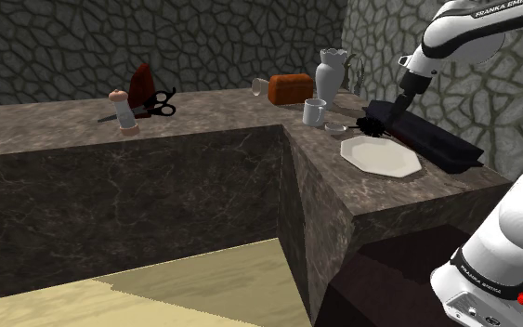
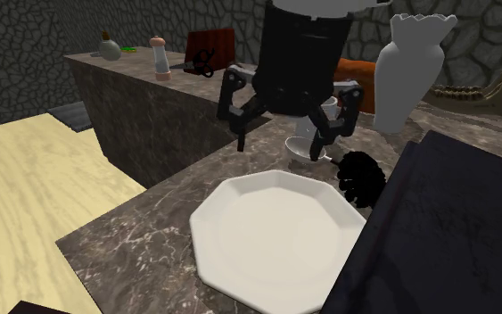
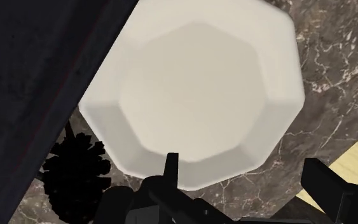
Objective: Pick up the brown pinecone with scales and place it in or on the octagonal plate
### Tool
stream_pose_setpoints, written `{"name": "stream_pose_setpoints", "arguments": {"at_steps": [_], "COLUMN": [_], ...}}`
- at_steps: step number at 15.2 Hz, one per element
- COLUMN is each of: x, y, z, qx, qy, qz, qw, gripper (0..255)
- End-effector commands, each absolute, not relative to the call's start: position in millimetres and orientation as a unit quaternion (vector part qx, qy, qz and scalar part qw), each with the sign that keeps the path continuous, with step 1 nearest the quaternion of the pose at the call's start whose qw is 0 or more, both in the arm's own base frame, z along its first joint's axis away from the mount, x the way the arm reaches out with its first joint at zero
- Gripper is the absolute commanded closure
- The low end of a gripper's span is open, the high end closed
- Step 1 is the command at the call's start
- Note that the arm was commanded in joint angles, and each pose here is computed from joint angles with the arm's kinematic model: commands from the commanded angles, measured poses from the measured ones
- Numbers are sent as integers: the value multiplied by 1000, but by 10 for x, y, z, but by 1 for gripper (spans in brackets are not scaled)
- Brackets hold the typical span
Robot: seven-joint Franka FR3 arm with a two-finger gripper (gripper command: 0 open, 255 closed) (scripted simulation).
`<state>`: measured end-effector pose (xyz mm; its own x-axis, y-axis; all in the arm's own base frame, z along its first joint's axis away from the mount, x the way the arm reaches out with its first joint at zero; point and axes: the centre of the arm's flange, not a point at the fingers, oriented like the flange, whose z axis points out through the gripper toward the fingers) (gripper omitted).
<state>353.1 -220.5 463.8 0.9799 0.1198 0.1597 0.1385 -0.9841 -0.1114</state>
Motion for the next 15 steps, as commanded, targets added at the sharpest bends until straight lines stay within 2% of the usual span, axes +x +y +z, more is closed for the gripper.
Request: {"name": "stream_pose_setpoints", "arguments": {"at_steps": [1,13,15], "x": [3595,4032,4059], "y": [-2495,-3962,-3941], "z": [4570,4040,3941], "qx": [-992,-980,-980], "qy": [-72,-111,-111], "qz": [-86,-141,-141], "qw": [63,85,85], "gripper": [0,0,0]}}
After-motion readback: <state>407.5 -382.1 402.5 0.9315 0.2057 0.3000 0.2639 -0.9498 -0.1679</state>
